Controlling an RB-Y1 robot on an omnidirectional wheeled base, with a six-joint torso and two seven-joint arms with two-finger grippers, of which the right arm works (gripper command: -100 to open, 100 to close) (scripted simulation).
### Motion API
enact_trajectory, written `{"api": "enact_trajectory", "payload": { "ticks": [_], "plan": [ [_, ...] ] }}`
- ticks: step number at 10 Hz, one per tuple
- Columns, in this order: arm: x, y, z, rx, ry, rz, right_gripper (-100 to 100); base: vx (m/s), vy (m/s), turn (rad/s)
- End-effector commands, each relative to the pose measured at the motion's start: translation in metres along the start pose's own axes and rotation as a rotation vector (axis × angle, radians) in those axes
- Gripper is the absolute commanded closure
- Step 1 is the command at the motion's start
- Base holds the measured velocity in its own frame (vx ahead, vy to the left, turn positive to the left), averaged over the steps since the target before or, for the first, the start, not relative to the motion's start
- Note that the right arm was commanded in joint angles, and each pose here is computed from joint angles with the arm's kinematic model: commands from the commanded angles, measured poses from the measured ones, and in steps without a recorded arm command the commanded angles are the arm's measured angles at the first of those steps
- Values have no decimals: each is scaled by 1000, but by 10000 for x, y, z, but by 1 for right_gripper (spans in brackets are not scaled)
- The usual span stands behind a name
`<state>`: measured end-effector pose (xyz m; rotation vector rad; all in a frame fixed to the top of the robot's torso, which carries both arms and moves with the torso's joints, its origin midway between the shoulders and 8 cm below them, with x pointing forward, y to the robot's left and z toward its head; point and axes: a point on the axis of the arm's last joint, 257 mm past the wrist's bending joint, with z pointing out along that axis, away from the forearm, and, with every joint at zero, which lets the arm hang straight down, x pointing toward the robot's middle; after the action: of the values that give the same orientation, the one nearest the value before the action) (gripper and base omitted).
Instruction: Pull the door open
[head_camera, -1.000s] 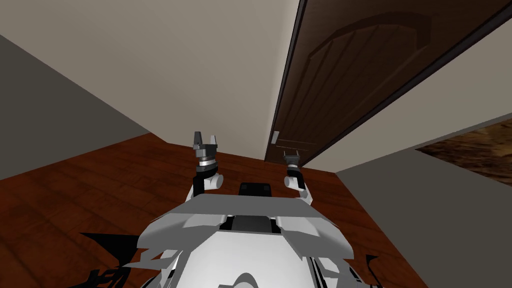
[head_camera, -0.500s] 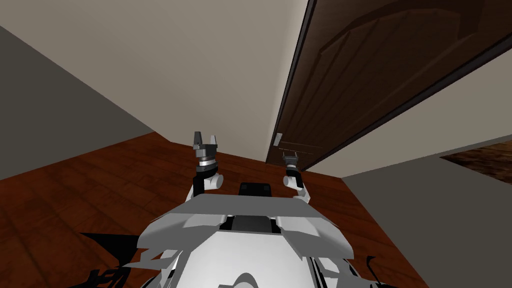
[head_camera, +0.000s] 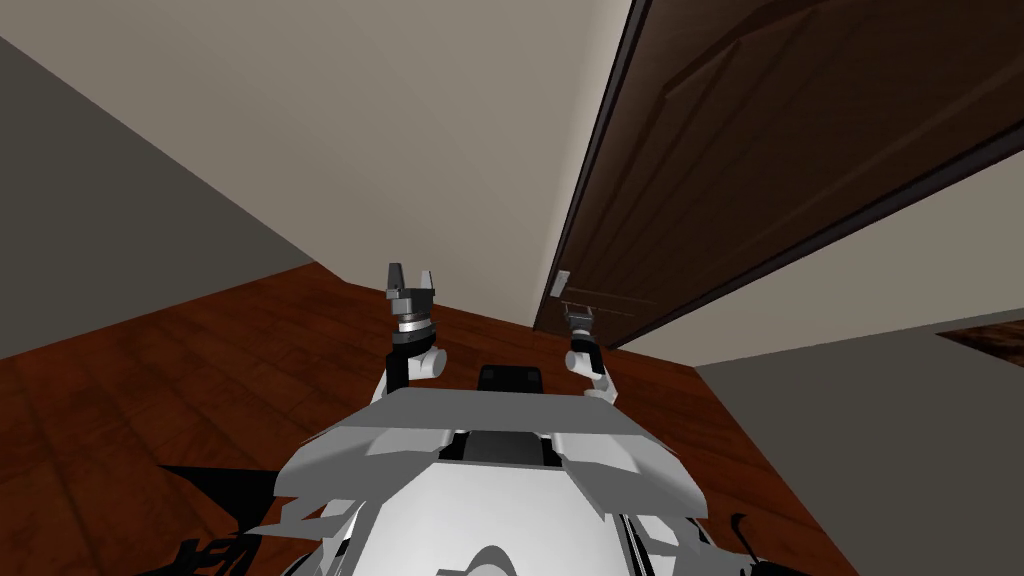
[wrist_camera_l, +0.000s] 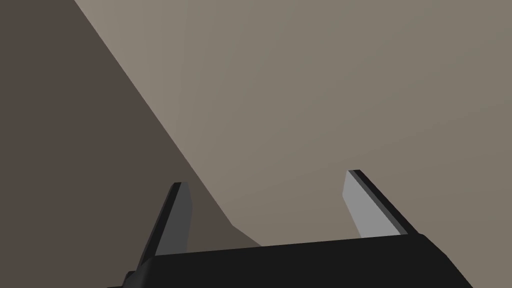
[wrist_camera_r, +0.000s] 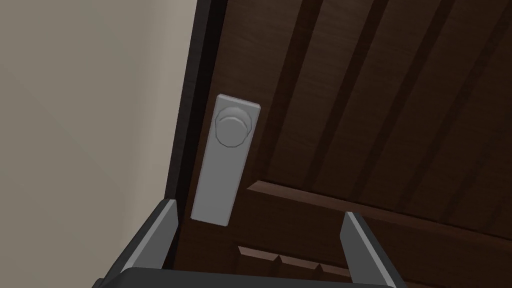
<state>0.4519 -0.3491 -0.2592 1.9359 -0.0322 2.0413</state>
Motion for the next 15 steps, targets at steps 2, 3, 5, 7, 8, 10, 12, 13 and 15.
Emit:
{"api": "enact_trajectory", "payload": {
  "ticks": [2,3,5,7,8,10,12,13,15],
  "plan": [
    [-144,-16,12,-2,-30,77,-100,114,-14,58],
    [-178,-21,15,-3,-37,96,-100,123,-15,62],
    [-281,-40,21,-7,-60,156,-100,140,-7,56],
    [-356,-56,24,-11,-77,200,-100,167,-35,51],
    [-331,-49,23,-9,-72,184,-100,73,-15,11],
    [-468,256,0,-43,-90,178,-100,114,21,92],
    [-574,579,-16,-80,-103,171,-100,163,-12,120],
    [-599,694,-16,-93,-105,171,-100,208,-14,129],
    [-607,845,7,-109,-102,174,-100,185,-24,93]
  ]
}}
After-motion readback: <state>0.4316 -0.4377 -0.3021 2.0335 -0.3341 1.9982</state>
